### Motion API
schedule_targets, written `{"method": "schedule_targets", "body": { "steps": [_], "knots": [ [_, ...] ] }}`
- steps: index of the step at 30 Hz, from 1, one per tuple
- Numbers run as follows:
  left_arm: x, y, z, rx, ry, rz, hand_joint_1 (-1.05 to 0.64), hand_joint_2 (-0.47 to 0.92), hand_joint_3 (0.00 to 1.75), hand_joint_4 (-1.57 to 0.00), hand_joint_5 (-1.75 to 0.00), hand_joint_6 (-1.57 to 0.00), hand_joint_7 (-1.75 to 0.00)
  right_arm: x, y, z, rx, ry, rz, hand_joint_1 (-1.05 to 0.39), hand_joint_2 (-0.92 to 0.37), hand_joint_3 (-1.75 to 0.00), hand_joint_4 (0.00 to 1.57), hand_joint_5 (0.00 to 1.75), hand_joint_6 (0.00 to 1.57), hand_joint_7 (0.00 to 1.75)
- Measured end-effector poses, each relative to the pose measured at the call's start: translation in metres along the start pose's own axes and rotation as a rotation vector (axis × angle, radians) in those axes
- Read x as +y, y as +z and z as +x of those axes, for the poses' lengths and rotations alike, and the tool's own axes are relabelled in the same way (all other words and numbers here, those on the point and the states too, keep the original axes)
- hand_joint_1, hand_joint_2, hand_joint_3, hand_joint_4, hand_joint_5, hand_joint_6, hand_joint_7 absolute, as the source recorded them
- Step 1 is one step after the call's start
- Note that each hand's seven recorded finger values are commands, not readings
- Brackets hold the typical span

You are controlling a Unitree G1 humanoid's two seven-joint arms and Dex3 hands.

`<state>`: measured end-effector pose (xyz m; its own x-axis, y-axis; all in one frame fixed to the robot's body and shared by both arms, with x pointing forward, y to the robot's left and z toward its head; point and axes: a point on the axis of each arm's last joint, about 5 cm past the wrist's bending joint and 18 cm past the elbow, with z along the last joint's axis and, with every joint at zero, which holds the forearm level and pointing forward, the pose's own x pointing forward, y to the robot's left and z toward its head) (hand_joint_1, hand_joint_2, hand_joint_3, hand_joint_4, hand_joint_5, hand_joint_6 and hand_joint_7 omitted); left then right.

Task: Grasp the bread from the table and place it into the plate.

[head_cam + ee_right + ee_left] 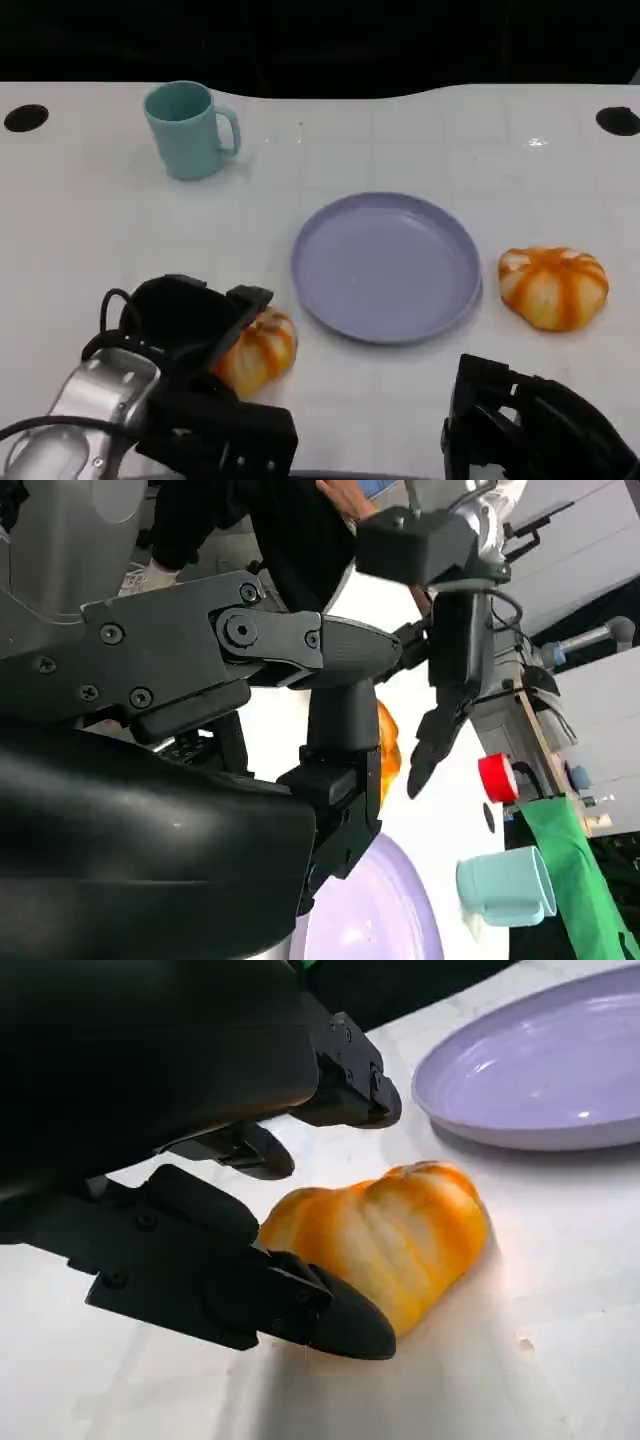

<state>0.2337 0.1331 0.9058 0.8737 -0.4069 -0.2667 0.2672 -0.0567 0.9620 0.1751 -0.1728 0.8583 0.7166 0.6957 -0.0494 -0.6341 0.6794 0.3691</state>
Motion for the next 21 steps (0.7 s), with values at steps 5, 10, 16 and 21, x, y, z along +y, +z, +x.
{"method": "schedule_targets", "body": {
  "steps": [5,10,16,21],
  "knots": [
    [-0.007,0.0,0.008,0.004,-0.075,-0.012,-0.77,0.92,0.04,-0.43,-0.16,-0.29,-0.01,0.0,0.0,0.0,0.0,0.0,0.001,-0.51,-0.92,-0.48,0.61,1.75,0.38,1.74],
    [-0.014,-0.002,0.016,0.01,-0.072,-0.043,-0.43,0.91,0.02,-0.5,-0.19,-0.43,-0.06,0.0001,0.0,0.0,-0.001,0.001,0.001,-0.52,-0.92,-0.48,0.61,1.75,0.38,1.75],
    [-0.029,-0.007,0.02,-0.016,0.024,-0.097,-0.3,0.92,0.18,-0.56,-1.41,-0.81,-0.31,0.0001,0.0,0.0,0.0,0.001,0.0,-0.53,-0.92,-0.48,0.61,1.75,0.38,1.75],
    [-0.04,-0.012,0.022,-0.044,0.12,-0.103,-0.34,0.92,0.35,-0.77,-1.6,-0.99,-0.6,0.0001,0.0,0.0,0.0,0.001,0.001,-0.53,-0.92,-0.48,0.62,1.75,0.38,1.75]
  ]
}}
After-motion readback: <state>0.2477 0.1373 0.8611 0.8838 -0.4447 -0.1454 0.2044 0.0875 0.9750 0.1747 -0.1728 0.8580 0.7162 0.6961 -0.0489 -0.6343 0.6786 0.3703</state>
